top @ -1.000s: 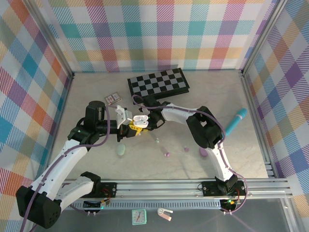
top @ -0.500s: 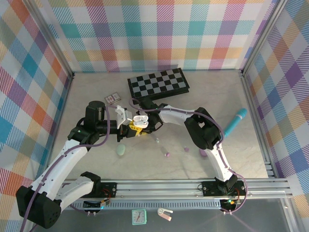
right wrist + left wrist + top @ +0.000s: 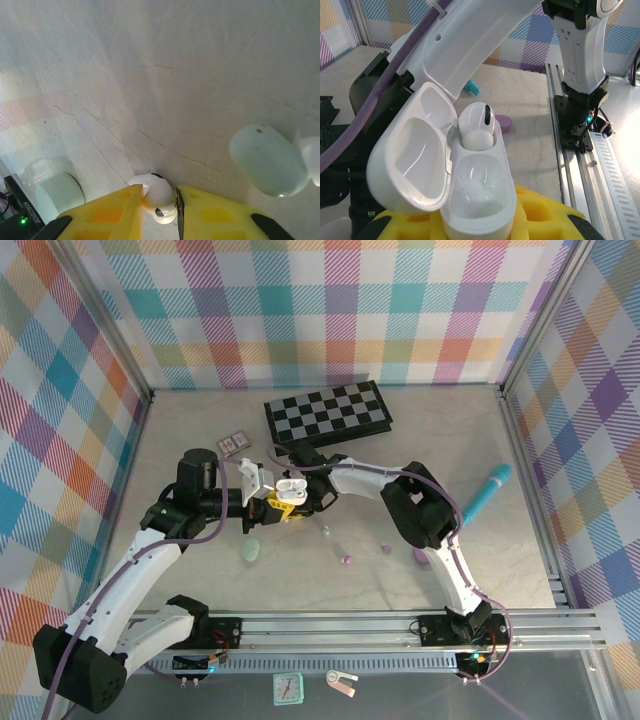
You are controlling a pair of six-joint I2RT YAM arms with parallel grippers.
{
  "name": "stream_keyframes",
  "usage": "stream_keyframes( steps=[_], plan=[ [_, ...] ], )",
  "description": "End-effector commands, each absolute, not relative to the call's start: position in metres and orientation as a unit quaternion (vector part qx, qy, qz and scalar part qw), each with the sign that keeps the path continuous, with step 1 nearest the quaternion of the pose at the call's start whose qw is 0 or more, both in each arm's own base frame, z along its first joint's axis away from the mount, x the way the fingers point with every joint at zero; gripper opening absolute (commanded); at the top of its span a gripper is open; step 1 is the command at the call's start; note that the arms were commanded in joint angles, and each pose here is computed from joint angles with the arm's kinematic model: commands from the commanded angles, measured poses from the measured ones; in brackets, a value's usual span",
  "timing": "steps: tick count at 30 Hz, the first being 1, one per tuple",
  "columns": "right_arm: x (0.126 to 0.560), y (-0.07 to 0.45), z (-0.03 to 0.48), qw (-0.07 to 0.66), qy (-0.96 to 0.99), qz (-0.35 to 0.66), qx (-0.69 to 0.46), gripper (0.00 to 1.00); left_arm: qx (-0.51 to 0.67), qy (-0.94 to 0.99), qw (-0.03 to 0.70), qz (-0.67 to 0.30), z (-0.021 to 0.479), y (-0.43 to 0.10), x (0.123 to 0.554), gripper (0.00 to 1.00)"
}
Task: Insert wireless bluetooth earbuds into charging case
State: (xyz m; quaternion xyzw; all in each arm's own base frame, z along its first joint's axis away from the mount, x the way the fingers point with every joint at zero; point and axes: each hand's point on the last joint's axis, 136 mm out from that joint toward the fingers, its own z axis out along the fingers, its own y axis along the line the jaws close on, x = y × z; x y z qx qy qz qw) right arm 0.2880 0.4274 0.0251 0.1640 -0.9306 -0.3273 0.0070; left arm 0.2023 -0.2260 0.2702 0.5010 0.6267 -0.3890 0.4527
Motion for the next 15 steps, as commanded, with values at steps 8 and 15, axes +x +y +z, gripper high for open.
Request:
stream_keyframes(
  steps=[8,15],
  plan=[
    [0.291,0.418,0.039,-0.032,-0.935,-0.306,0.175,0.2,0.51,0.614,0.459,-0.39,0.272,-0.225,0.198,0.08],
    [0.309,0.38,0.07,-0.109,-0.94,-0.283,0.159,0.2,0.509,0.617,0.458,-0.388,0.271,-0.225,0.199,0.08]
  ],
)
